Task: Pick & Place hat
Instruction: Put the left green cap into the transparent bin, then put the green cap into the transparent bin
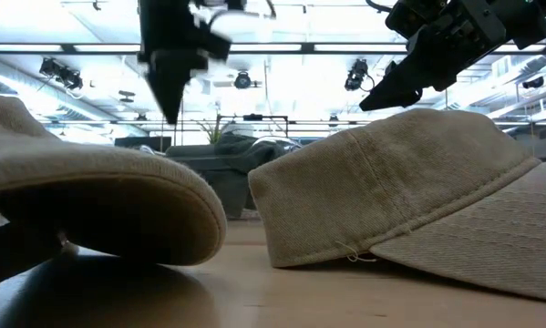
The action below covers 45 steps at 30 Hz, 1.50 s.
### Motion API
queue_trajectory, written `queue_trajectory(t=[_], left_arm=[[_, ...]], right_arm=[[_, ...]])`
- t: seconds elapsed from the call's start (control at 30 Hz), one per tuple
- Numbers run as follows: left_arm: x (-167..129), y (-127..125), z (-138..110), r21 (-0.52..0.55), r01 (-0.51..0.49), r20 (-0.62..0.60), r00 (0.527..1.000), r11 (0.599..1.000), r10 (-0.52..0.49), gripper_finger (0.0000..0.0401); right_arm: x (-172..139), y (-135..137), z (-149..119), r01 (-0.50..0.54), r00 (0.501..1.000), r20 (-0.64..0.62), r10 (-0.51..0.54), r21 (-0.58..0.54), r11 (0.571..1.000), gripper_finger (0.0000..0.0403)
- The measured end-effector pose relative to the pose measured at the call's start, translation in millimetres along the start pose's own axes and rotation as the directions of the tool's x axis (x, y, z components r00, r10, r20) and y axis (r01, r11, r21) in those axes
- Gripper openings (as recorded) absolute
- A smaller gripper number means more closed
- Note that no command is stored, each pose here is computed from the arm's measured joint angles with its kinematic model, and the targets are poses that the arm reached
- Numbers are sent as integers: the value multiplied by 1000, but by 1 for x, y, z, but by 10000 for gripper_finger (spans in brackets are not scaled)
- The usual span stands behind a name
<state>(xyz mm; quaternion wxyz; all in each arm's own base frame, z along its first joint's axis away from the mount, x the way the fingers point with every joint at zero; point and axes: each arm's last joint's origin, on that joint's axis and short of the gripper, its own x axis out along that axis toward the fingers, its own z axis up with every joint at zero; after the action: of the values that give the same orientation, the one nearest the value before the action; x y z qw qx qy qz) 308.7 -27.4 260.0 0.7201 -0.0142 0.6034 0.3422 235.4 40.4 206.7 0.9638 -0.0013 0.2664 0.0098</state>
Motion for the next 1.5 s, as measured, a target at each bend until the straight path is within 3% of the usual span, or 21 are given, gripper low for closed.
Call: queue_trajectory(t=[0.17,0.3,0.47,0.57,0.8,1.0,1.27,1.5], left_arm=[[-18,7,18,-58,-96,195,975,994,106,2],[-2,22,40,-128,-92,218,969,988,118,2],[31,39,62,-180,-123,161,975,976,152,2],[51,40,67,-167,-86,75,992,982,99,2],[101,20,56,-64,-110,-89,991,992,104,2],[116,15,53,-39,-128,-131,984,991,121,2],[100,19,50,-17,-120,-96,988,993,118,2],[20,30,33,-57,-6,119,993,998,13,2]], right_arm=[[0,0,0,0,1000,0,0,-2,1000,207],[0,0,0,0,1000,0,0,5,1000,207],[0,0,0,0,1000,-1,0,4,1000,207],[0,0,0,0,1000,-4,0,2,1000,207],[0,0,0,0,1000,-4,0,-4,1000,207],[0,0,0,0,1000,-2,0,-17,1000,207],[0,0,0,1,1000,-5,-1,-26,1000,207],[-5,1,7,6,994,-113,-8,-16,1000,207]])
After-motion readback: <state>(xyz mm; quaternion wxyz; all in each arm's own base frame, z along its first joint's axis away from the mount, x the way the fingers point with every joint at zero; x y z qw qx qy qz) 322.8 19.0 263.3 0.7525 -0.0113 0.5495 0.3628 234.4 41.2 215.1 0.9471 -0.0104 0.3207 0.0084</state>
